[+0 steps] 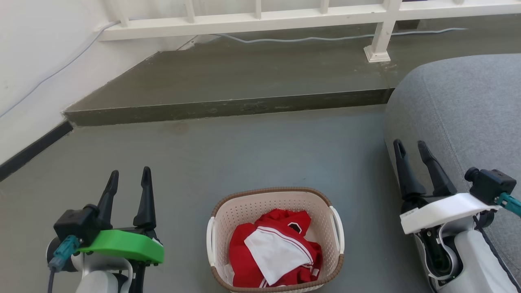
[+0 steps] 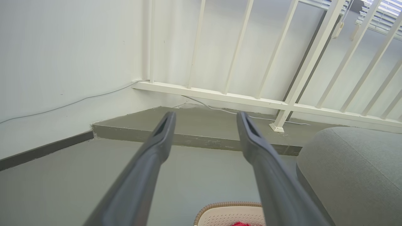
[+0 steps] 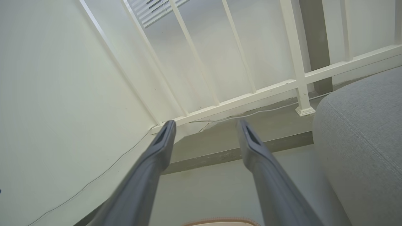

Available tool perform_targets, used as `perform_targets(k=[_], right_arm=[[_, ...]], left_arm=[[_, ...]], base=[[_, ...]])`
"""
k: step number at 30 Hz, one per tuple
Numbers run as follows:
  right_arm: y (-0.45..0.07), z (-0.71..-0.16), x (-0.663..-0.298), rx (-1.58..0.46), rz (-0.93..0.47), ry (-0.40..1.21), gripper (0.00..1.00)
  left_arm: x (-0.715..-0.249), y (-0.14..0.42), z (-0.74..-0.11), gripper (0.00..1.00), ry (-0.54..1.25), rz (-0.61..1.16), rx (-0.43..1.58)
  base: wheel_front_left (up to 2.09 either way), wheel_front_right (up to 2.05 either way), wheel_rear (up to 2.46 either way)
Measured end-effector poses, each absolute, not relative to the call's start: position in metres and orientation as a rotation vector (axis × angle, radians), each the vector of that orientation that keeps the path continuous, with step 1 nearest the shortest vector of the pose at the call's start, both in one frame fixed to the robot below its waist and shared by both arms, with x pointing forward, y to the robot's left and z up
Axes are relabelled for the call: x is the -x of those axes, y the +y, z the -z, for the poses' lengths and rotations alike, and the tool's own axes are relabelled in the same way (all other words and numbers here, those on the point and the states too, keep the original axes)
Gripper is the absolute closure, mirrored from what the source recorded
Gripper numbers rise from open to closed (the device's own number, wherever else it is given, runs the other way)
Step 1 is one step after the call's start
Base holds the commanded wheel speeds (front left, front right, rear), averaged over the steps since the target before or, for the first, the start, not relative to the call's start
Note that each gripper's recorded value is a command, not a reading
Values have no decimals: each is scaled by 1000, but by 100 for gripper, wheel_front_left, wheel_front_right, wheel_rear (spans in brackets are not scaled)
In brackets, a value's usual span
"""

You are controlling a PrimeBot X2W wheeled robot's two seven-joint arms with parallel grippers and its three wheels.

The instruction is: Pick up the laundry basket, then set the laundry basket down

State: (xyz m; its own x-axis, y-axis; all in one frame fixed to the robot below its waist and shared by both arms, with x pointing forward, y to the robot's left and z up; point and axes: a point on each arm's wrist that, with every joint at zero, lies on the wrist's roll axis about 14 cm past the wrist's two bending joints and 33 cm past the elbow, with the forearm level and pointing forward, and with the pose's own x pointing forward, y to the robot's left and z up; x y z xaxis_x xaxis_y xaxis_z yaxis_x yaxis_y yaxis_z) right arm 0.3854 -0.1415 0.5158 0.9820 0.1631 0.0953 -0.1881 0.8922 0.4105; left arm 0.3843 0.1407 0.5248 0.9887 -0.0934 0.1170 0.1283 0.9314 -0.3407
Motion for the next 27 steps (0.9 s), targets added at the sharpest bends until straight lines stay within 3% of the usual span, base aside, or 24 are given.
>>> perform_targets(k=[11,27], right_arm=[[-133,-526,-387,-313,-220,-110,0],[-134,-529,-386,-310,-208,-122,0]], left_arm=[[-383,133,-535,0,-152,147,237],[-383,128,-538,0,-157,162,241]], base=[[0,0,0],[0,0,0]])
